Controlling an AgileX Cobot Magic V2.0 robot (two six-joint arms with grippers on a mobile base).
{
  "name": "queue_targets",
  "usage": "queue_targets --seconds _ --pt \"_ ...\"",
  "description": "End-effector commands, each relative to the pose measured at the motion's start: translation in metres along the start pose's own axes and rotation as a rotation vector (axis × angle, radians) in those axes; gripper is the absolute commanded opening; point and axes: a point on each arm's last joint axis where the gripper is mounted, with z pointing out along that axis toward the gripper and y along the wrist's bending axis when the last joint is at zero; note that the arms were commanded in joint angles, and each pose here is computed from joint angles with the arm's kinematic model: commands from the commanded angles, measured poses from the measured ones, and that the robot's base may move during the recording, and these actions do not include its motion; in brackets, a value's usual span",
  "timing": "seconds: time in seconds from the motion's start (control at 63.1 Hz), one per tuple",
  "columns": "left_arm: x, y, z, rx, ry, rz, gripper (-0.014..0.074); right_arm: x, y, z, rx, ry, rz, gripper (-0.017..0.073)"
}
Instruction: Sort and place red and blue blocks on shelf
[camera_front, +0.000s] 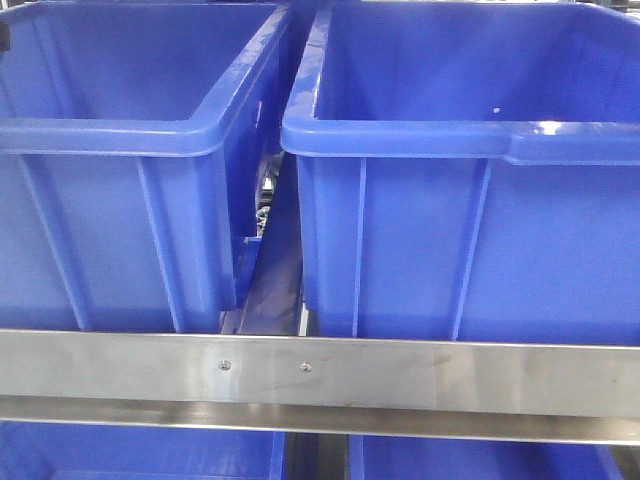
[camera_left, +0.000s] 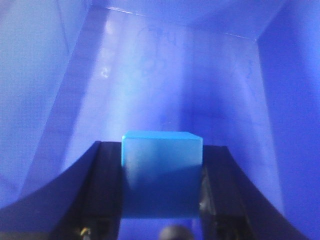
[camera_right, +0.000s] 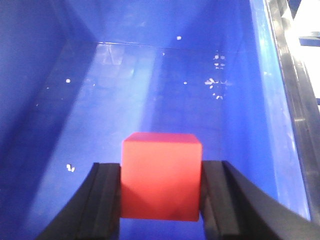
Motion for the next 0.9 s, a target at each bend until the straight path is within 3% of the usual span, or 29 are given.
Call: queue_targets --seconds 0.0,0.127,0.222,0.554,0.618,0.681,0.776,0.824,0.887 --pt "-0.023 -0.008 -0.01 0.049 -0.137 0.002 0.0202 -0.024 0.003 -0.006 -0.018 -0.15 -0.012 0.0182" --pt "-0.023 -0.008 -0.01 0.049 -0.137 0.002 0.044 -0.025 0.003 -0.006 -0.019 -0.16 -0.013 0.0473" --pt "-0.023 -0.008 -0.01 0.049 -0.137 0.002 0.0577 -0.026 0.003 -0.006 -0.02 -0.167 -0.013 0.061" --pt "-0.023 -0.008 -0.01 0.05 -0.137 -0.005 0.0559 -0.026 0.003 -0.006 -0.021 -0.172 -0.013 0.061" --pt "-0.023 -0.008 -0.011 0.051 -0.138 -0.01 0.0496 -0.027 0.003 -0.006 -0.022 -0.175 -0.013 0.0571" --pt "-0.023 -0.008 -0.012 0.05 -0.136 -0.01 0.0377 -0.027 0.003 -0.006 -0.022 -0.176 -0.013 0.0484" --pt "-0.023 -0.008 -0.017 0.044 -0.123 -0.01 0.01 -0.027 0.003 -0.006 -0.022 -0.176 -0.013 0.0307" --pt "-0.024 -0.008 -0.02 0.044 -0.126 -0.007 0.0144 -0.027 0.003 -0.006 -0.022 -0.176 -0.013 0.0162" --pt "-0.025 -0.008 -0.023 0.043 -0.125 -0.007 0.0156 -0.027 0.003 -0.006 -0.021 -0.174 -0.013 0.0034"
